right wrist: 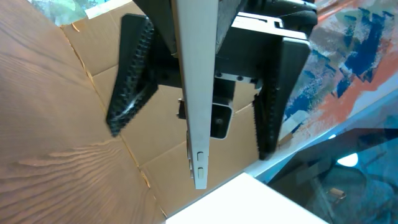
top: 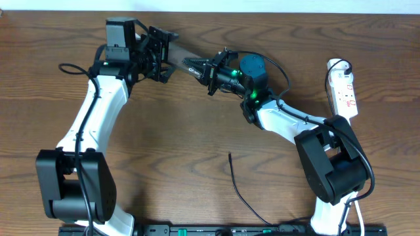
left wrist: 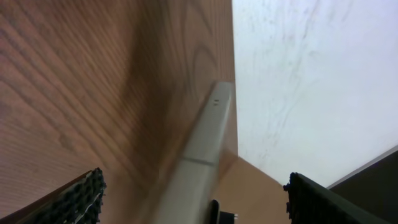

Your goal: Plug charger to phone and switch on socket

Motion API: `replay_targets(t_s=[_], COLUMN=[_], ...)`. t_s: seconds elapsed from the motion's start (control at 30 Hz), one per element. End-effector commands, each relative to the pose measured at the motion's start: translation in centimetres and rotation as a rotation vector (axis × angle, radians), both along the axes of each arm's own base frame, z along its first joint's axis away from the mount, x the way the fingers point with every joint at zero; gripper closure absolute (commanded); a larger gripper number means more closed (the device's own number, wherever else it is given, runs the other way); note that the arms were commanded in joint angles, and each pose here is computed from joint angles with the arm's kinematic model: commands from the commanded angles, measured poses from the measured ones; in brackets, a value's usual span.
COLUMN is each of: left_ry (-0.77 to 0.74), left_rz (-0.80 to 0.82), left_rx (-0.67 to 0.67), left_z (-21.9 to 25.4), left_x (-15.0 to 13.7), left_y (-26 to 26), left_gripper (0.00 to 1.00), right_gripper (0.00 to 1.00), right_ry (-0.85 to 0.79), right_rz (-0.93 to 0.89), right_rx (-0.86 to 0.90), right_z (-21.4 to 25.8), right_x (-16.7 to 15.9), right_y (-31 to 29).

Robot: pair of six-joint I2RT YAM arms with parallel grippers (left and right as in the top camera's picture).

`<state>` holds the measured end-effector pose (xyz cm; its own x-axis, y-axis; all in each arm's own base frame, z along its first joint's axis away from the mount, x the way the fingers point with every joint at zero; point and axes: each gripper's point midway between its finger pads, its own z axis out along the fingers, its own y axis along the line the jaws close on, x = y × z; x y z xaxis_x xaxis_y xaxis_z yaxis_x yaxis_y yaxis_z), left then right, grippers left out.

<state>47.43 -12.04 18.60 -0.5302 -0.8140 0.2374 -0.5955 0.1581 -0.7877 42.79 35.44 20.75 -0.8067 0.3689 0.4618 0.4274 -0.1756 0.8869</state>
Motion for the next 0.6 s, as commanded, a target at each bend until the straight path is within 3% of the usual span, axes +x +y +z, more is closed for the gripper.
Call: replay_targets(t_s=[0.0, 0.57], left_ry=[-0.011, -0.113], left_rz=[-0.024, -0.035], left_rx=[0.0, -0.001], left_z=[0.0, 1.0], left_x=[-0.7, 0.4], left_y=[0.0, 0.6], left_gripper=[0.1, 0.13], right_gripper=[0.99, 0.99], right_ry=[-0.026, -0.026], right_rz=[-0.006, 0.002], right_rx=[0.024, 0.024], right_z=[1.5, 1.5], right_x=[0.1, 0.0], right_y=[0.2, 0.2])
